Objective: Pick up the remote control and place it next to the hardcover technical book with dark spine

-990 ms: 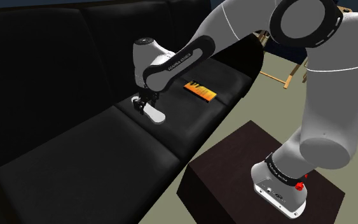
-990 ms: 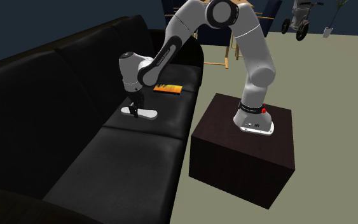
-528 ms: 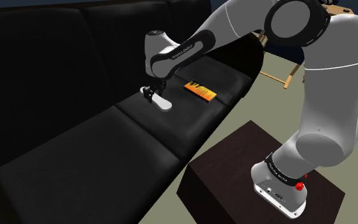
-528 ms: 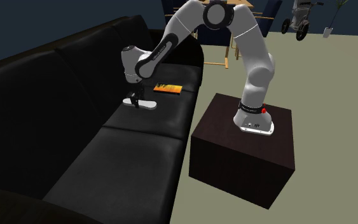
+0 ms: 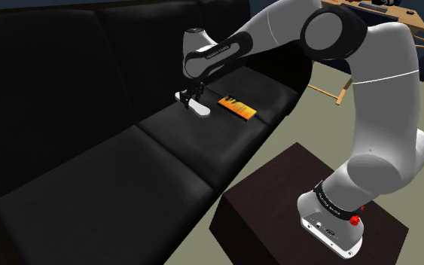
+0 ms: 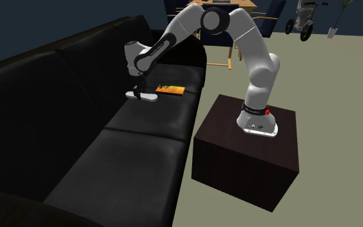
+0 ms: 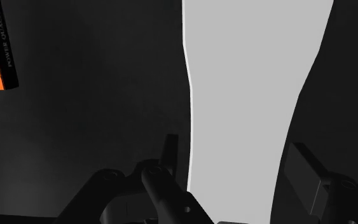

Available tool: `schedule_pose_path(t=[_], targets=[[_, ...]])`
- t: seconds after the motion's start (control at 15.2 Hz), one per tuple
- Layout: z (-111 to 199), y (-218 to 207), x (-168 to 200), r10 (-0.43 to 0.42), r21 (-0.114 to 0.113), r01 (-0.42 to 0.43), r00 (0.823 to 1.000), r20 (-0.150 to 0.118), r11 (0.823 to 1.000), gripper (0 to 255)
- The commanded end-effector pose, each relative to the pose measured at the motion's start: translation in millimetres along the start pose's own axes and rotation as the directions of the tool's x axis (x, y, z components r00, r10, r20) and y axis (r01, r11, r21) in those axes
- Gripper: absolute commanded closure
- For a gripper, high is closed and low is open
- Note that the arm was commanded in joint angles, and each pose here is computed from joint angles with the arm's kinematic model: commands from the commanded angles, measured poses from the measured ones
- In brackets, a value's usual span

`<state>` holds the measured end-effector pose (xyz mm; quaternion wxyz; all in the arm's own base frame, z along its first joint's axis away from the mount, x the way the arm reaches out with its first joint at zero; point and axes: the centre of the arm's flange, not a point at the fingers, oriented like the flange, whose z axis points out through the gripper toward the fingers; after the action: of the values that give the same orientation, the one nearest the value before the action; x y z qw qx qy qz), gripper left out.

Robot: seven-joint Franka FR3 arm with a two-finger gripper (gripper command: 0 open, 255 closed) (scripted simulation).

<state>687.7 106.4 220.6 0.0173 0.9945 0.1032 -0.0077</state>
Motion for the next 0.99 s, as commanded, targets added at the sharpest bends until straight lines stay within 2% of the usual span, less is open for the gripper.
schedule_pose_path(t=[0.0, 0.2, 0.92], targets=[[0.8, 26.8, 8.2, -0.001, 0.000, 0.001, 1.000, 0.000, 1.000, 255], [1.4, 62.9, 23.0, -0.001, 0.000, 0.001, 1.000, 0.000, 1.000, 255], [59.4, 61.0, 24.1, -0.001, 0.000, 0.001, 1.000, 0.000, 1.000, 255]])
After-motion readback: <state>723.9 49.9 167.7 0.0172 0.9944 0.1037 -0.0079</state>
